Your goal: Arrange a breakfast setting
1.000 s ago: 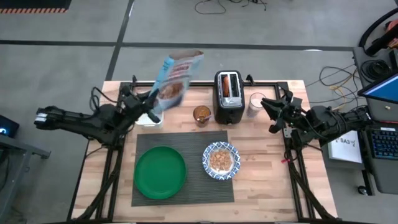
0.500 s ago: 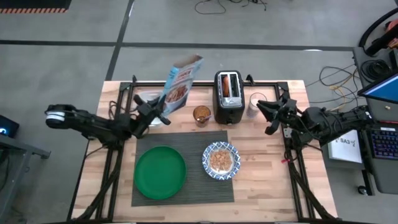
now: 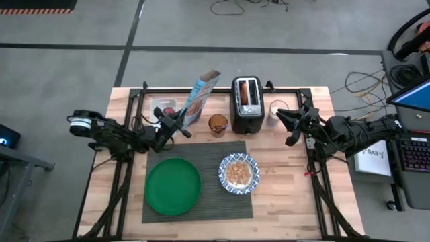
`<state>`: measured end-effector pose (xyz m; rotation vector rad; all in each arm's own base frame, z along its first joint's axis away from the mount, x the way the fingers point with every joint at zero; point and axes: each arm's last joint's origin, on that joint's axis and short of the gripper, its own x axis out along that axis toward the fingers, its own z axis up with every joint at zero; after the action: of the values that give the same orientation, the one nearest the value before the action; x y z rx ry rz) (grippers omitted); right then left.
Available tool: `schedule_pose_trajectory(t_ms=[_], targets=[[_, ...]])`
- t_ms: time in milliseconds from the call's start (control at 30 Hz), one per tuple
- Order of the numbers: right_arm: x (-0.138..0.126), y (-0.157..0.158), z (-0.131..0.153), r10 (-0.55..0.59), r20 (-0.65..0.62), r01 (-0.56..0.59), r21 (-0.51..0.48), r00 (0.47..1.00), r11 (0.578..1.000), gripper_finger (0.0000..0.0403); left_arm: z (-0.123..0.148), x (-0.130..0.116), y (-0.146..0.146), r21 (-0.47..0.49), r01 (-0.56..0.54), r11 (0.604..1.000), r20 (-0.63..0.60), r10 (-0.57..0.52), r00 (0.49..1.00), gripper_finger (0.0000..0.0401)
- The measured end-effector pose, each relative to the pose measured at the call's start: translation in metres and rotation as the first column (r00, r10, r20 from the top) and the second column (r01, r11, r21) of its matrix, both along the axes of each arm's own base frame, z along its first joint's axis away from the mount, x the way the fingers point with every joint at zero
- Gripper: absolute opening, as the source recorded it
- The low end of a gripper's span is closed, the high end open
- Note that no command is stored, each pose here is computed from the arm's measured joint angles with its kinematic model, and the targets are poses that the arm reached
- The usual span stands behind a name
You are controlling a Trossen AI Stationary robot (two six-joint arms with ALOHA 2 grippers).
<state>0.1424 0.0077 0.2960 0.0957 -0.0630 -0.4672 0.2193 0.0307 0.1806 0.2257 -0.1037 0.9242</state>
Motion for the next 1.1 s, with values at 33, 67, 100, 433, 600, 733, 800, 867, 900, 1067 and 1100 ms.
schedule_pose_trajectory(t_ms=[33, 67, 100, 433, 600, 733, 800, 867, 900, 1067, 1100], targets=[[0.000, 0.000, 0.000, 0.000, 0.000, 0.000, 0.000, 1.000, 1.000, 0.0068, -0.001, 0.001, 0.000, -0.006, 0.001, 1.000, 0.003, -0.001, 1.000, 0.0000], [0.000, 0.000, 0.000, 0.000, 0.000, 0.000, 0.000, 1.000, 1.000, 0.0068, -0.003, 0.001, 0.000, -0.012, 0.003, 1.000, 0.002, -0.003, 1.000, 0.0000], [0.000, 0.000, 0.000, 0.000, 0.000, 0.000, 0.000, 1.000, 1.000, 0.0068, -0.005, 0.002, 0.000, -0.017, 0.003, 1.000, -0.005, -0.003, 1.000, 0.0000], [0.000, 0.000, -0.001, 0.000, -0.013, 0.000, -0.002, 1.000, 1.000, 0.0068, -0.014, -0.004, -0.008, -0.113, 0.001, 0.994, 0.049, 0.005, 0.999, 0.0026], [0.000, 0.000, -0.002, 0.000, -0.021, 0.000, -0.004, 1.000, 1.000, 0.0068, -0.017, -0.006, -0.021, -0.142, 0.043, 0.989, 0.071, -0.033, 0.997, 0.0076], [0.000, 0.000, -0.002, 0.000, -0.022, 0.000, -0.004, 1.000, 1.000, 0.0068, -0.018, -0.010, -0.031, -0.164, -0.043, 0.986, 0.056, 0.052, 0.997, 0.0123], [0.000, 0.000, -0.002, 0.000, -0.022, 0.000, -0.004, 1.000, 1.000, 0.0068, -0.019, -0.011, -0.036, -0.168, -0.058, 0.984, 0.048, 0.067, 0.997, 0.0145], [0.000, 0.000, -0.002, 0.000, -0.023, 0.000, -0.004, 1.000, 1.000, 0.0068, -0.019, -0.012, -0.042, -0.176, -0.046, 0.983, 0.053, 0.056, 0.997, 0.0165], [0.000, 0.000, -0.002, 0.000, -0.022, 0.000, -0.004, 1.000, 1.000, 0.0068, -0.019, -0.012, -0.045, -0.182, -0.028, 0.983, 0.061, 0.040, 0.997, 0.0174], [0.000, 0.000, -0.002, 0.000, -0.023, 0.000, -0.004, 1.000, 1.000, 0.0068, -0.019, -0.014, -0.062, -0.194, 0.054, 0.979, 0.079, -0.040, 0.996, 0.0191], [0.000, 0.000, -0.002, 0.000, -0.022, 0.000, -0.004, 1.000, 1.000, 0.0068, -0.019, -0.014, -0.064, -0.196, 0.066, 0.978, 0.081, -0.051, 0.995, 0.0189]])
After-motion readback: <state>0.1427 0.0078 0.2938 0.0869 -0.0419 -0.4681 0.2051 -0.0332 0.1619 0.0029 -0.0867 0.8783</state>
